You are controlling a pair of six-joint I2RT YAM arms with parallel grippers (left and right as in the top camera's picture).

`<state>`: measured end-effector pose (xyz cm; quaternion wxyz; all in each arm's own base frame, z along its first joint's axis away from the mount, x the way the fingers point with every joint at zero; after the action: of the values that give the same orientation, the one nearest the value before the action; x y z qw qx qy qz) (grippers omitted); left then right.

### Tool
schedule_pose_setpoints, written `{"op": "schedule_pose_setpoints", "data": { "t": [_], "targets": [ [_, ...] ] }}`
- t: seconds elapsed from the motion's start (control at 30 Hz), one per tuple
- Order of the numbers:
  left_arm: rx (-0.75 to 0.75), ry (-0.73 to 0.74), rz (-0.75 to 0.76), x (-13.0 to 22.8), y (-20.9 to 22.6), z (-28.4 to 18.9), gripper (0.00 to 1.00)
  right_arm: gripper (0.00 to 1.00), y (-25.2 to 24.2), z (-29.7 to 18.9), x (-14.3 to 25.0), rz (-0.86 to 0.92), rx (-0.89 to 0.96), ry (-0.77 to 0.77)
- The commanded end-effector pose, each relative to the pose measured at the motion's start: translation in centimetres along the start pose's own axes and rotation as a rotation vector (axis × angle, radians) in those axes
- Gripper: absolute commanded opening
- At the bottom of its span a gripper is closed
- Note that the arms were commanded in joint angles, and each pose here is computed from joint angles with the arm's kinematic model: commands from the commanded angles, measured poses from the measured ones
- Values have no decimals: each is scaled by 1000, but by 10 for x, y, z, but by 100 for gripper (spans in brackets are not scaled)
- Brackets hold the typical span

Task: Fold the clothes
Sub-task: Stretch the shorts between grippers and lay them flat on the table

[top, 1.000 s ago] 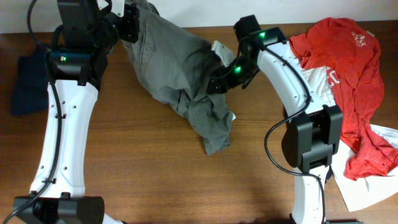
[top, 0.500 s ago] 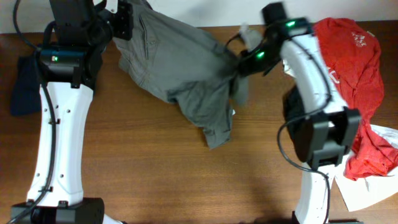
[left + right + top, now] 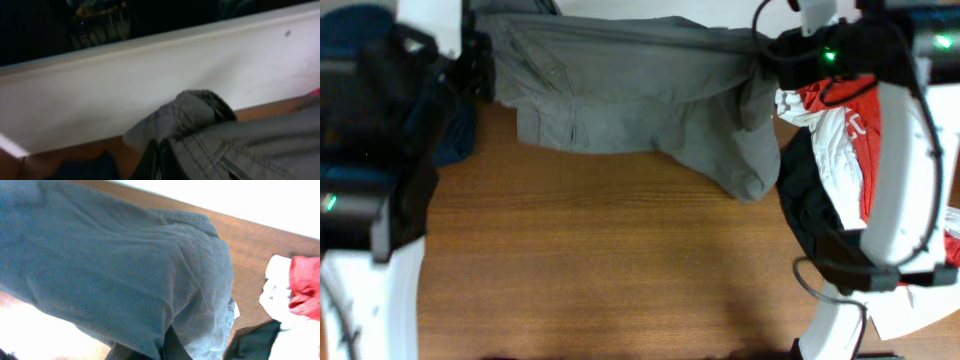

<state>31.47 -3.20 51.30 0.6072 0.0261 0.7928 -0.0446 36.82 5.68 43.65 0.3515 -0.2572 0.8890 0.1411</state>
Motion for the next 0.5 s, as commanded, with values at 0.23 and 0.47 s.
{"op": "schedule_pose_setpoints", "data": {
  "t": [0.23,0.47],
  "targets": [
    [-57,-126,-75,-13,7,-112,1,4,62,-145,20,-24,216,-247],
    [-154,17,-126,15,16,-121,1,4,71,-139,51,19,179,-136]
  ]
}}
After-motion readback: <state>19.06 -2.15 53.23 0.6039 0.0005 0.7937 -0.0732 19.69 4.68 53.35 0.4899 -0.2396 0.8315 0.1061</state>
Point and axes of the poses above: each gripper's point midway between its finger pads, its own z axis out along the fingers, its own y axis along the line the jaws close on, x = y × z, the point moved 7 cm from there along -z, back along the fingers, and after that the axes turned 10 degrees about -z, right-handed, at the moved point
